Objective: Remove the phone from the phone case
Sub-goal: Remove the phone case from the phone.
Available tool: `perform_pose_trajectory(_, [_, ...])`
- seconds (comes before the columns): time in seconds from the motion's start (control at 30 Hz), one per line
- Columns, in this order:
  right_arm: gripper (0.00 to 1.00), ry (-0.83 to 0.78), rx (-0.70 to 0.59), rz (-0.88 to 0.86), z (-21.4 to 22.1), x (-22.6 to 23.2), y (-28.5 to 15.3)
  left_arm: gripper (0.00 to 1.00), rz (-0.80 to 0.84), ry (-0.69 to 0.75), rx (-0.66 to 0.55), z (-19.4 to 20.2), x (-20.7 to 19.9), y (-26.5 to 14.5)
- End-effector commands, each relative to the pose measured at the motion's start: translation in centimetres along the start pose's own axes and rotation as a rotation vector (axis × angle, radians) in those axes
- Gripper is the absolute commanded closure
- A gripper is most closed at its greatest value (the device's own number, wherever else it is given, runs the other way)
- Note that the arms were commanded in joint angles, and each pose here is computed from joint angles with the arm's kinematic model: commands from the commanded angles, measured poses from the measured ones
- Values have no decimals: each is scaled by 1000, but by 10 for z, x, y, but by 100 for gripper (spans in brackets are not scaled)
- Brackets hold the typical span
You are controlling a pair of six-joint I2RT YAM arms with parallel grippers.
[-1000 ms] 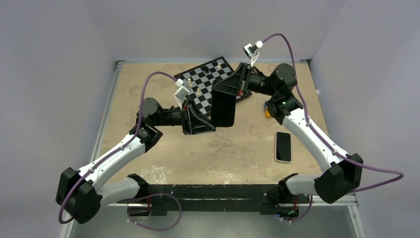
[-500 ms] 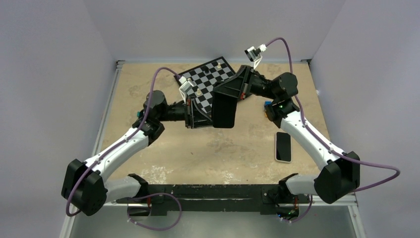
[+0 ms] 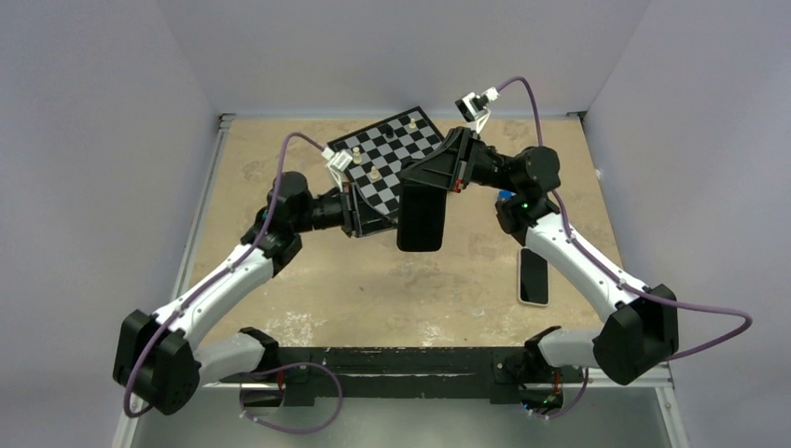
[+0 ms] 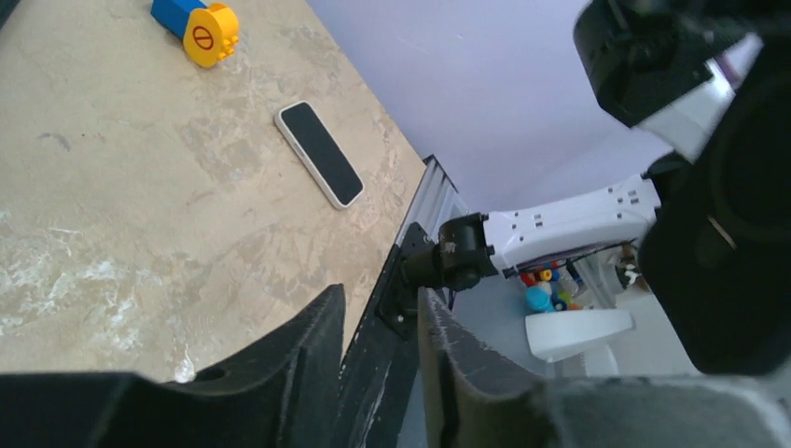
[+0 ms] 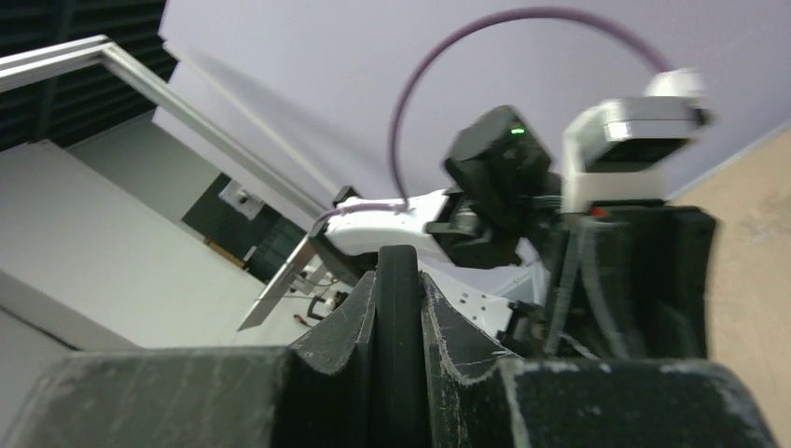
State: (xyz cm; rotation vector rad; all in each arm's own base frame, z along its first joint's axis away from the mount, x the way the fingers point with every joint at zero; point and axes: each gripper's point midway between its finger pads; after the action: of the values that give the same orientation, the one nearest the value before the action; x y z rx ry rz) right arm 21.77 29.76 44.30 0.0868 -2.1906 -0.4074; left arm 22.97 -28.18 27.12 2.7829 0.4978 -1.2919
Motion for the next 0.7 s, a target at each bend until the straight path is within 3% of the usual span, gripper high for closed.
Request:
perform_pose_trajectory(0.0, [100, -88, -120, 89, -37, -2, 2, 52, 86, 153, -45, 5, -47, -35])
perform_pose_trajectory(0.13, [100, -59, -190, 160, -52, -26, -2, 46, 224, 174, -77, 4, -103, -55])
perform_pose_trajectory(0.27, [100, -10, -227, 209, -56, -49, -4, 48, 327, 99, -85, -4, -135, -54])
perform_pose_trajectory(0.67, [100, 24, -257, 217, -59, -51, -5, 48, 303, -31, -192, -28, -118, -34])
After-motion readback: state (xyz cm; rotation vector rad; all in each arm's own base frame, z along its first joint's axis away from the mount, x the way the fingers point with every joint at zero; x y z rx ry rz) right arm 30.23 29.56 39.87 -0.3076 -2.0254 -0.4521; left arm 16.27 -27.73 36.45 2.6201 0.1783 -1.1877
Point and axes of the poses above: each gripper's point midway between its finger pads, its own y axis out along the fingers, its own x axis along the line the jaws close on, z = x × y, and after that the axes turned 1 degree about y, right-handed
